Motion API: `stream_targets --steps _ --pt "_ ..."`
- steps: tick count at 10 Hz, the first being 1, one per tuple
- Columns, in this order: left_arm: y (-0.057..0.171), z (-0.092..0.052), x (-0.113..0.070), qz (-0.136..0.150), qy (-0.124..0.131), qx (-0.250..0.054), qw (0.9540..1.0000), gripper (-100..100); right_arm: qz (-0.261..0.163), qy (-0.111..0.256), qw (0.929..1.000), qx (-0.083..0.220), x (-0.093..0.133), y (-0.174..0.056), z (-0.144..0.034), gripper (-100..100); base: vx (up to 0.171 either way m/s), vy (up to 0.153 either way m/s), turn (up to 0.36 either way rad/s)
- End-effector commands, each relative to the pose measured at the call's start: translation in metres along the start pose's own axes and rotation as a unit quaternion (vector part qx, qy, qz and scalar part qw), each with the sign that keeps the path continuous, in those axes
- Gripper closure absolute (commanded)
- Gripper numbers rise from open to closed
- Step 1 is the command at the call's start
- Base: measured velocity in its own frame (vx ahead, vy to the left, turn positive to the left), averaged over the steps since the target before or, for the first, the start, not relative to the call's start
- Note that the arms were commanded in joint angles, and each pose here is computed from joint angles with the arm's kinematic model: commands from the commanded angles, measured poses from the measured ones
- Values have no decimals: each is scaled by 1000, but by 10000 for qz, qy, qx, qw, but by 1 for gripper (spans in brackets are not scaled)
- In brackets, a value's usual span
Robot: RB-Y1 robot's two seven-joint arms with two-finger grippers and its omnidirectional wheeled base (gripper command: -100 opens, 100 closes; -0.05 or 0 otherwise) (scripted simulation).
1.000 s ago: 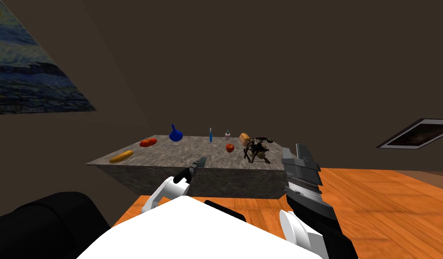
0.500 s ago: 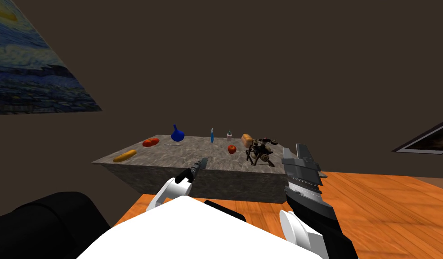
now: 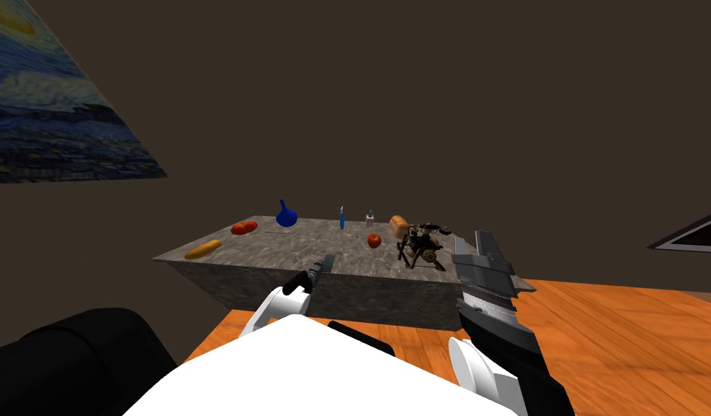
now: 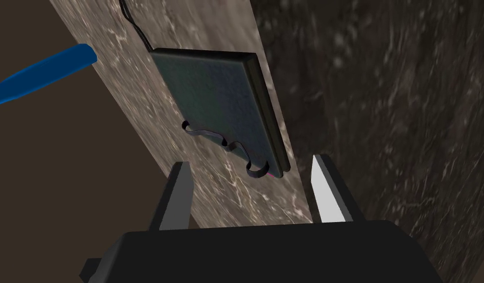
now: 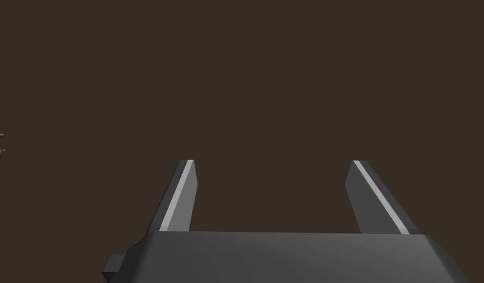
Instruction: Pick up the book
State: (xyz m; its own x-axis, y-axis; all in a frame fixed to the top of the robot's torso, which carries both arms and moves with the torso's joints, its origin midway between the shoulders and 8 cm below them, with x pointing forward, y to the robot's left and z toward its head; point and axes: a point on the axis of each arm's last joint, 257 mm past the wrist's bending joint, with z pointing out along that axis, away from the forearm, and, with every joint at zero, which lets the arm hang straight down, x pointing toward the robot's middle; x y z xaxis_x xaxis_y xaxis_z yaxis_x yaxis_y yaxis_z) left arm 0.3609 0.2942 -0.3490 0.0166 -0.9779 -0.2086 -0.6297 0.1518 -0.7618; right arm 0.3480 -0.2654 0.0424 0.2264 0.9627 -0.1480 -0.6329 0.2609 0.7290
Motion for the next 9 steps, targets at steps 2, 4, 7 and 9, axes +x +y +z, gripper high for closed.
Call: stream_targets --steps 2,4,7,9 --pt "9 0 1 -8 14 -109 9999 100 0 0 10000 0 0 0 0 0 -13 -4 14" --pt "8 0 1 -16 15 -95 10000 100 0 0 10000 0 0 0 0 0 0 0 0" --pt "-3 -3 -8 -30 -48 29 10000 100 0 0 10000 0 0 0 0 0 -15 -8 -55" --pt "-3 -5 -14 -58 -84 18 9999 100 0 0 10000 0 0 0 0 0 -24 -13 -47"
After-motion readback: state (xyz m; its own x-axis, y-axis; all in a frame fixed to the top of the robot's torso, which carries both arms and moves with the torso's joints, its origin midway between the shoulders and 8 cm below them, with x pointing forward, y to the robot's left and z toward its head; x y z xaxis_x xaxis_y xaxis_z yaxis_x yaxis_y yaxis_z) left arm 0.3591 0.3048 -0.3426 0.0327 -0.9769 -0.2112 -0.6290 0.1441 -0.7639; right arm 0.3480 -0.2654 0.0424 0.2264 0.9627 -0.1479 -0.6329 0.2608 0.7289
